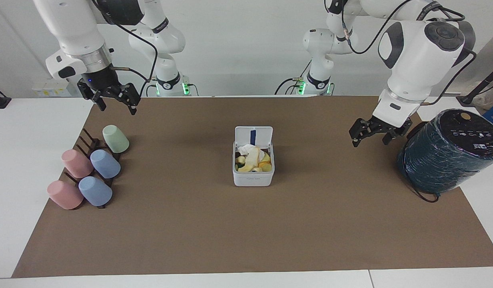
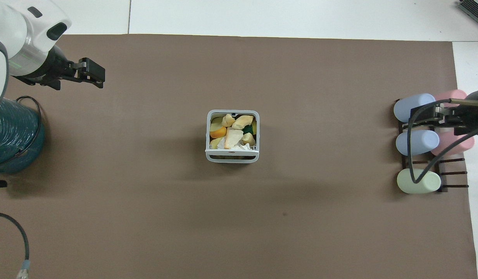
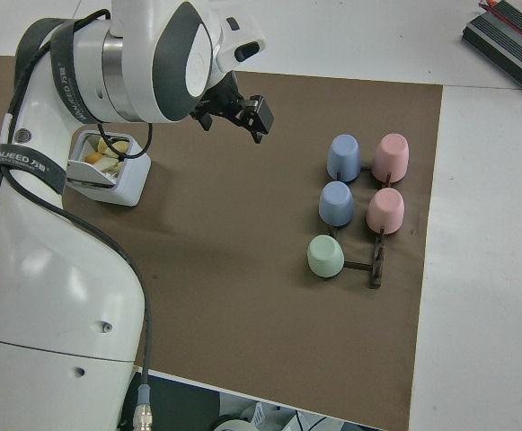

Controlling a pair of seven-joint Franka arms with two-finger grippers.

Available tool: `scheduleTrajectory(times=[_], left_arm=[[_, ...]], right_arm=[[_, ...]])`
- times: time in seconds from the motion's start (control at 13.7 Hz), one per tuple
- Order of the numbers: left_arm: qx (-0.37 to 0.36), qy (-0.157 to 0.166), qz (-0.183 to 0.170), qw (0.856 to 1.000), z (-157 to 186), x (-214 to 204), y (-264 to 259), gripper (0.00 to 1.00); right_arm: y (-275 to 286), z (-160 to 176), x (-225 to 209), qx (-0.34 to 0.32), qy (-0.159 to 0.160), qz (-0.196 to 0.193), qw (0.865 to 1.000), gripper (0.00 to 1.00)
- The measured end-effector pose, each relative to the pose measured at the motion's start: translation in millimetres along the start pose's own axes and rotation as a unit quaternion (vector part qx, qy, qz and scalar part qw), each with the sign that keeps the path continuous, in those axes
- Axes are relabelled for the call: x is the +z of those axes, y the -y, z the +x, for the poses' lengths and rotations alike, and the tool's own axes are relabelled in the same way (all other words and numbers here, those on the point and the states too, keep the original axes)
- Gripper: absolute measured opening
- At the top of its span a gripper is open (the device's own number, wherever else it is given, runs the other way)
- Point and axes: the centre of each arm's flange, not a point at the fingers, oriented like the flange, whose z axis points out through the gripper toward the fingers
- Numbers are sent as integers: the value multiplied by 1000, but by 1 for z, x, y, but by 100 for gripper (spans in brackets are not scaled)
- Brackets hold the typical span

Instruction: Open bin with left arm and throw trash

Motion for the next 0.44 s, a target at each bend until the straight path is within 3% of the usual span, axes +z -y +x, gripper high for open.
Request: scheduleTrajectory(times=[0.44], left_arm=[[2, -6, -1, 1000, -10, -13, 2, 100]], right_arm=[[5, -4, 2, -6, 15, -2, 1000, 100]])
